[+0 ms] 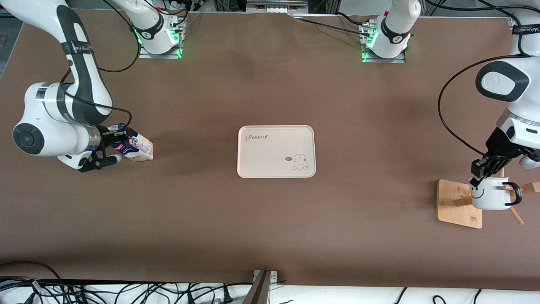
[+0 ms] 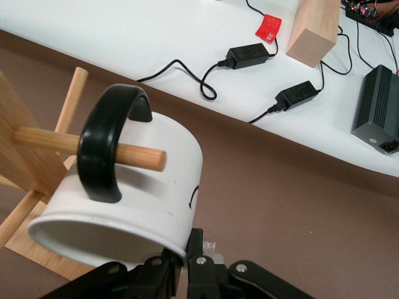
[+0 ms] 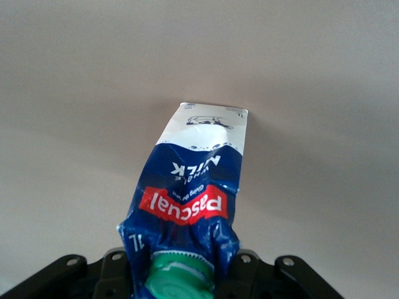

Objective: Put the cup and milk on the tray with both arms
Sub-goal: 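Lift the milk carton with the right gripper while the left gripper lifts the mug off, then carry the milk carton over the tray with the right gripper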

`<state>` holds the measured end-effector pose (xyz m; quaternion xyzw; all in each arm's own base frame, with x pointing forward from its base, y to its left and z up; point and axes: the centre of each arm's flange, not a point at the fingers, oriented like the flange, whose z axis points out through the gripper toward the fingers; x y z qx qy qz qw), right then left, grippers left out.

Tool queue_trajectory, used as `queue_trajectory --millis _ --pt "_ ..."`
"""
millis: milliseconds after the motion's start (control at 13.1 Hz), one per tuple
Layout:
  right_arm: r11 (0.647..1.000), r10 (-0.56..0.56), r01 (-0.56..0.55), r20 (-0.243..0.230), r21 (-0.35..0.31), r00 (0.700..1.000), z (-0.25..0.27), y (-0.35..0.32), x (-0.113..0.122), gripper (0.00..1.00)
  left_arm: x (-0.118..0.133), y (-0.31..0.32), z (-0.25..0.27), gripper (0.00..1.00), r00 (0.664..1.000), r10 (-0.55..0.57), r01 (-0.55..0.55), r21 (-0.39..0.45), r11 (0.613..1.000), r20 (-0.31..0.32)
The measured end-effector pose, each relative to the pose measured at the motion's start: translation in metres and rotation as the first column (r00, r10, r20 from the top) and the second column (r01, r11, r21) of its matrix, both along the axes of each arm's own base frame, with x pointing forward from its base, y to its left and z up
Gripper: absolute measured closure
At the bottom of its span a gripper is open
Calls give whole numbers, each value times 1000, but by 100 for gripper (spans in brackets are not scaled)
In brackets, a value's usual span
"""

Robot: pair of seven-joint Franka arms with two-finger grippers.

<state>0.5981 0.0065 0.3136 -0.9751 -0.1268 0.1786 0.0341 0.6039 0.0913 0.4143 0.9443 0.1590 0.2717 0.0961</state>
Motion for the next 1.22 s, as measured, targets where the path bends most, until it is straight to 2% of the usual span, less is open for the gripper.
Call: queue_trajectory --millis 152,381,533,686,990,1219 --pt "1000 1 -1 2 1 1000 0 0 0 61 -1 -17 11 92 999 -45 45 -10 999 -17" --pt "1000 2 -2 16 1 1000 9 0 2 61 -6 -47 17 92 989 -124 120 -46 992 -79" --pt "1000 1 -1 26 10 1000 35 2 0 62 -11 -67 27 92 979 -173 167 -65 984 -106" --pt "999 0 -2 41 47 999 74 14 -5 63 -19 -84 39 92 965 -221 211 -85 974 -138" --pt "981 -125 117 42 153 991 135 65 -15 63 -27 -99 53 92 944 -274 257 -113 960 -183" --pt "969 -216 205 72 135 974 152 150 -16 63 -29 -102 57 92 922 -307 279 -147 949 -235"
